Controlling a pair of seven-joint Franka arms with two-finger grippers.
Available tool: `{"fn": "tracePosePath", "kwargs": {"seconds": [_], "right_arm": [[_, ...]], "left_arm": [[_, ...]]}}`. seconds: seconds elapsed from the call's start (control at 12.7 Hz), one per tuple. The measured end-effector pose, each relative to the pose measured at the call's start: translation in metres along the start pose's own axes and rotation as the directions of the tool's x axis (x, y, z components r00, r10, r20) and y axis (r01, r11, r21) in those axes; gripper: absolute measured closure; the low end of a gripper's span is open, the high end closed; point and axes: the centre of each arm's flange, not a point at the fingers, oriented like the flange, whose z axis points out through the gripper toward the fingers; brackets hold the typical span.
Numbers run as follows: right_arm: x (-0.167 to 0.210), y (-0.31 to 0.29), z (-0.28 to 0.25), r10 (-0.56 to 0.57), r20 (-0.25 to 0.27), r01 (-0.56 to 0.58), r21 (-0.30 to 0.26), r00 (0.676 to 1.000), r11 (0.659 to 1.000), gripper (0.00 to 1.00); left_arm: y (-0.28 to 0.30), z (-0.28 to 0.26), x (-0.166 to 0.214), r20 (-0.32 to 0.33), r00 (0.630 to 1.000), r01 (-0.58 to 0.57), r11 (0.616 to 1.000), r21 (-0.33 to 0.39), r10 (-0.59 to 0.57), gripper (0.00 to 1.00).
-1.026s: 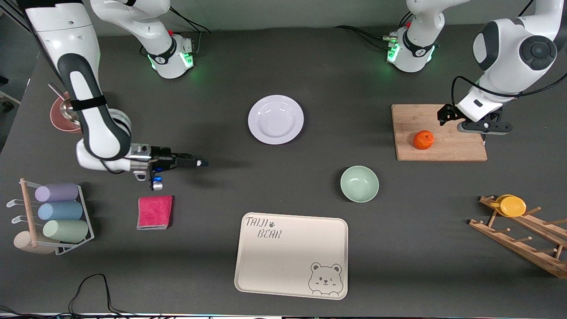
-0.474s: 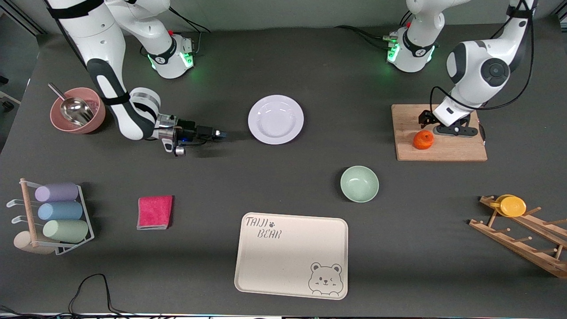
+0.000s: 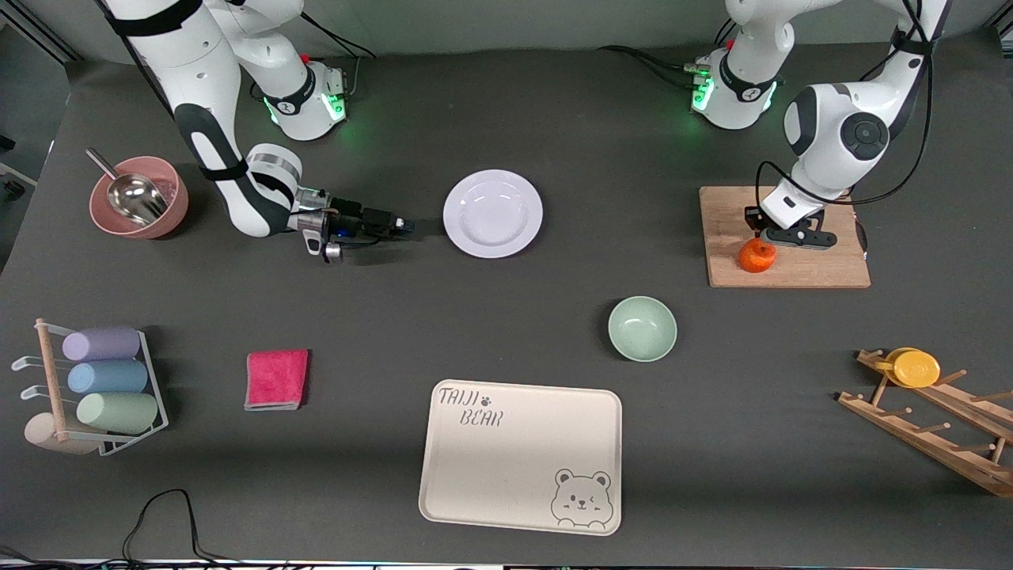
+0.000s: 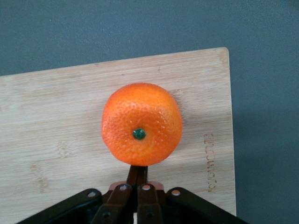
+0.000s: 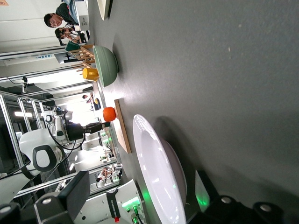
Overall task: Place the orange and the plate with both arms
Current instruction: 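Lift the orange with the left gripper while the right gripper reaches the plate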
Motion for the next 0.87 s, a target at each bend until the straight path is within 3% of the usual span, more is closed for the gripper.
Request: {"fn": "tracePosePath", "kwargs": {"seconds": [0.39,0.63,0.79,0.87], "right_arm": [[-0.004,0.003,0.000,-0.006,0.000,0.006,-0.007,1.000,1.000,0.00],[-0.004,0.006,-0.001,-0.003,-0.005,0.003,-0.012,1.000,1.000,0.00],[-0.004,0.006,-0.001,-0.001,-0.008,0.001,-0.012,1.000,1.000,0.00],[-0.004,0.006,-0.001,0.000,-0.010,0.000,-0.011,1.000,1.000,0.00]], "left_arm": [[0.000,-0.001,0.001,0.008,1.000,-0.001,1.000,-0.001,0.001,0.99],[-0.001,-0.023,0.010,0.016,1.000,-0.012,1.000,0.007,0.012,0.68],[-0.001,-0.063,0.028,0.036,0.999,-0.024,1.000,0.015,0.023,0.44],[-0.001,-0.091,0.042,0.012,1.000,-0.026,0.999,0.023,0.026,0.32]]}}
